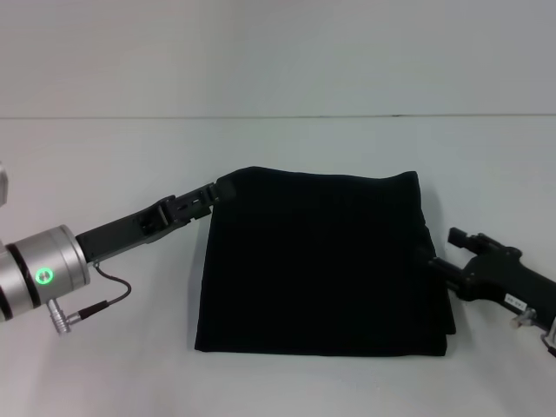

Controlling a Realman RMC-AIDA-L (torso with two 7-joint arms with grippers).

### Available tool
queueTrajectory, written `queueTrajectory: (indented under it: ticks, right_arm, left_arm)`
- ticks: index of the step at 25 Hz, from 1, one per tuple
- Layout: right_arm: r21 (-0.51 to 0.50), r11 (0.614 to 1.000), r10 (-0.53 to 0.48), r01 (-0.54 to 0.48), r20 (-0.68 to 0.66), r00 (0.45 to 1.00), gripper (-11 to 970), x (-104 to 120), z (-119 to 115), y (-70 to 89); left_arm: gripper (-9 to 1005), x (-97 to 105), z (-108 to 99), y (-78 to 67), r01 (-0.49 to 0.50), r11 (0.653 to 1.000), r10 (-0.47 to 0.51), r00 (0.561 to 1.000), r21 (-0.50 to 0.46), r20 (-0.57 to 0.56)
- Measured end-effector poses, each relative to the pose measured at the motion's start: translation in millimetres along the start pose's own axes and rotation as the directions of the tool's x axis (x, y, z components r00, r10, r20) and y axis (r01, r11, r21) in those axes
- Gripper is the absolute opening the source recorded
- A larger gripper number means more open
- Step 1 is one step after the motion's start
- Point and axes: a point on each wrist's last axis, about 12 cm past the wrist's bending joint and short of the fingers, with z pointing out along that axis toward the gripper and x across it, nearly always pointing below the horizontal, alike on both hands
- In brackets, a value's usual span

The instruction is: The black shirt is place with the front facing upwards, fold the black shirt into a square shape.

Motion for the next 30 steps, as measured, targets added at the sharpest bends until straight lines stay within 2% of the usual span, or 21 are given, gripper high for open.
queueTrajectory:
  ticks: [4, 8, 14, 17, 21, 25, 30]
  right_arm:
    - [0.028, 0.999, 0.017, -0.017, 0.015, 1.0, 745, -0.1, -3.6, -4.0]
    - [0.03, 0.999, 0.026, -0.027, 0.041, 0.999, 745, 0.8, -11.8, -5.2]
    - [-0.096, 0.995, -0.003, 0.01, 0.073, 0.997, 745, 6.1, -36.9, 6.8]
    - [-0.148, 0.989, -0.005, 0.015, 0.07, 0.998, 746, 12.8, -49.4, 14.0]
    - [-0.176, 0.984, -0.005, 0.015, 0.054, 0.999, 746, 22.5, -63.2, 19.6]
    - [-0.197, 0.98, -0.032, 0.033, 0.008, 0.999, 746, 33.4, -69.3, 25.1]
    - [-0.195, 0.98, -0.043, 0.043, 0.006, 0.999, 745, 35.6, -70.2, 26.6]
  left_arm:
    - [880, -1.6, 2.5, 0.3, 0.002, 1.0, -0.002, 1.0, -0.011, -0.003]
    - [874, -8.7, 3.2, 5.3, 0.073, 0.995, -0.073, 0.997, -0.064, 0.004]
    - [864, -27.4, 11.3, 16.1, 0.148, 0.964, -0.155, 0.988, -0.222, -0.014]
    - [860, -31.5, 23.1, 14.7, 0.139, 0.951, -0.162, 0.985, -0.275, -0.065]
    - [853, -30.8, 37.9, 8.5, 0.112, 0.953, -0.15, 0.981, -0.28, -0.12]
    - [847, -29.7, 45.8, 7.6, 0.086, 0.95, -0.13, 0.983, -0.301, -0.13]
    - [839, -28.1, 51.8, 6.4, 0.068, 0.947, -0.116, 0.984, -0.313, -0.138]
